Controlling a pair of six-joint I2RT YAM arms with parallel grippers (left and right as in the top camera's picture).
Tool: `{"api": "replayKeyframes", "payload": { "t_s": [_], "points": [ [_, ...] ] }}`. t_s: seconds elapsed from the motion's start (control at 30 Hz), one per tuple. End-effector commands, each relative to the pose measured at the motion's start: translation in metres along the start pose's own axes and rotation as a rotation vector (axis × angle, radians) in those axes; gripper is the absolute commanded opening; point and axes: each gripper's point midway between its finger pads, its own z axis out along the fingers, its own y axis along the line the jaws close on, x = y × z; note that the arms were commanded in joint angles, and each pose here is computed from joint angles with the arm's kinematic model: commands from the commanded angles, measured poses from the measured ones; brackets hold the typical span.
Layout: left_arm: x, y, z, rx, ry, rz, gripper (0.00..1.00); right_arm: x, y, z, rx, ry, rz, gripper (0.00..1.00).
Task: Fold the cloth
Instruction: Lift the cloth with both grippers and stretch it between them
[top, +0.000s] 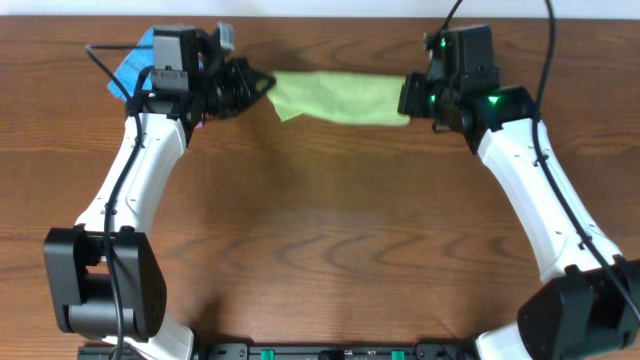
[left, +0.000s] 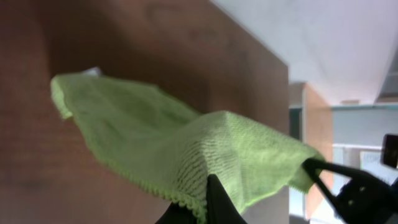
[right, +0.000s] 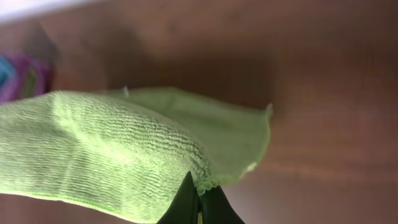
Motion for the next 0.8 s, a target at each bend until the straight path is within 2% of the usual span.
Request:
{"api": "replayKeyframes", "payload": {
  "t_s": [0.0,0.27,0.47,0.57,0.77],
  "points": [
    [0.017,0.001,-0.007,-0.016,0.068,0.085,0.06,0.016,-0.007,-0.007,0.024,0.071,-0.006,0.01],
    [0.088,0.024,-0.012,-0.122,0.322,0.072,0.06,0.074,-0.028,-0.016,0.105,0.305,-0.005,0.01],
    [0.141,0.022,0.005,-0.161,0.464,0.093,0.06,0.119,-0.043,-0.015,0.146,0.453,0.010,0.01],
    [0.163,0.035,0.006,-0.186,0.519,0.064,0.06,0.148,-0.049,-0.010,0.138,0.522,0.030,0.01],
    [0.204,0.069,-0.004,-0.258,0.631,-0.007,0.06,0.181,-0.059,-0.016,0.141,0.548,0.046,0.02]
  ]
}}
